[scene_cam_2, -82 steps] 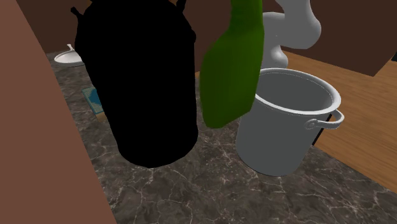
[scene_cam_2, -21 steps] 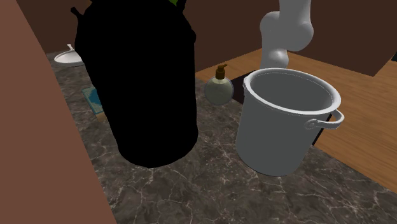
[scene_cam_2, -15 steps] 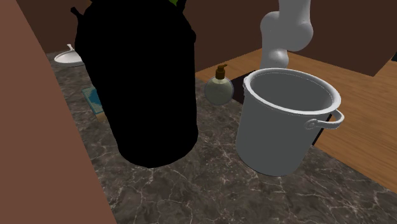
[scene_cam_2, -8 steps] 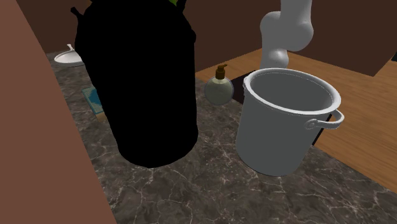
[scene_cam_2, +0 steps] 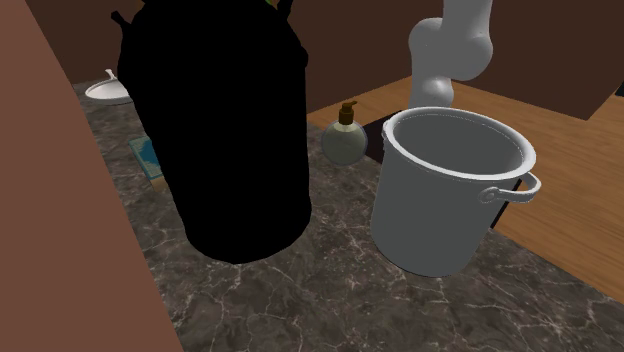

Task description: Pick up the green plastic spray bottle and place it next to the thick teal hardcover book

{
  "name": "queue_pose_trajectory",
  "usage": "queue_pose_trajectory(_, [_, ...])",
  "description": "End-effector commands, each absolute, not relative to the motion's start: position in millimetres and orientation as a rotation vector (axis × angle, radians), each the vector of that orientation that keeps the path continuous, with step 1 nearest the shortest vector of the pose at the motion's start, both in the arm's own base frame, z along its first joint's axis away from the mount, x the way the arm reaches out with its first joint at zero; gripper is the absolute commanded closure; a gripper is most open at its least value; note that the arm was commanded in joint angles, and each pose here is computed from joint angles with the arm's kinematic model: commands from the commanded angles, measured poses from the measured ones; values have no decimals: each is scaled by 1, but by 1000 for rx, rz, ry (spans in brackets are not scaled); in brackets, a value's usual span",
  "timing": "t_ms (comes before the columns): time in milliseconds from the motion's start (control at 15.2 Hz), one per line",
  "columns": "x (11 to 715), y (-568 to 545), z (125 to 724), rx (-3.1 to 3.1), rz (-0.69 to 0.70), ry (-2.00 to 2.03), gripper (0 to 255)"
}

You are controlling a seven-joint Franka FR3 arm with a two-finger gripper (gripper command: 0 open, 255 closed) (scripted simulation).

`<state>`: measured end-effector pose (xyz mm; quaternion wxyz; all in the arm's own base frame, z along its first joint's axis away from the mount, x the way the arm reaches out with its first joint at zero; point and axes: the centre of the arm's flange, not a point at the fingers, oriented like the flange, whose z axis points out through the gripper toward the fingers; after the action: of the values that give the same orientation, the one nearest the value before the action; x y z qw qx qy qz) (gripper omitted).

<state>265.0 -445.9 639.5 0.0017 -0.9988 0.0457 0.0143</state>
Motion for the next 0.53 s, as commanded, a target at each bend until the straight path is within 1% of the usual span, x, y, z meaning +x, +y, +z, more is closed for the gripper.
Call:
queue_pose_trajectory(0, [266,-447,628,-3135,44,144,255])
queue_pose_trajectory(462, [266,-447,591,-3135,44,144,255])
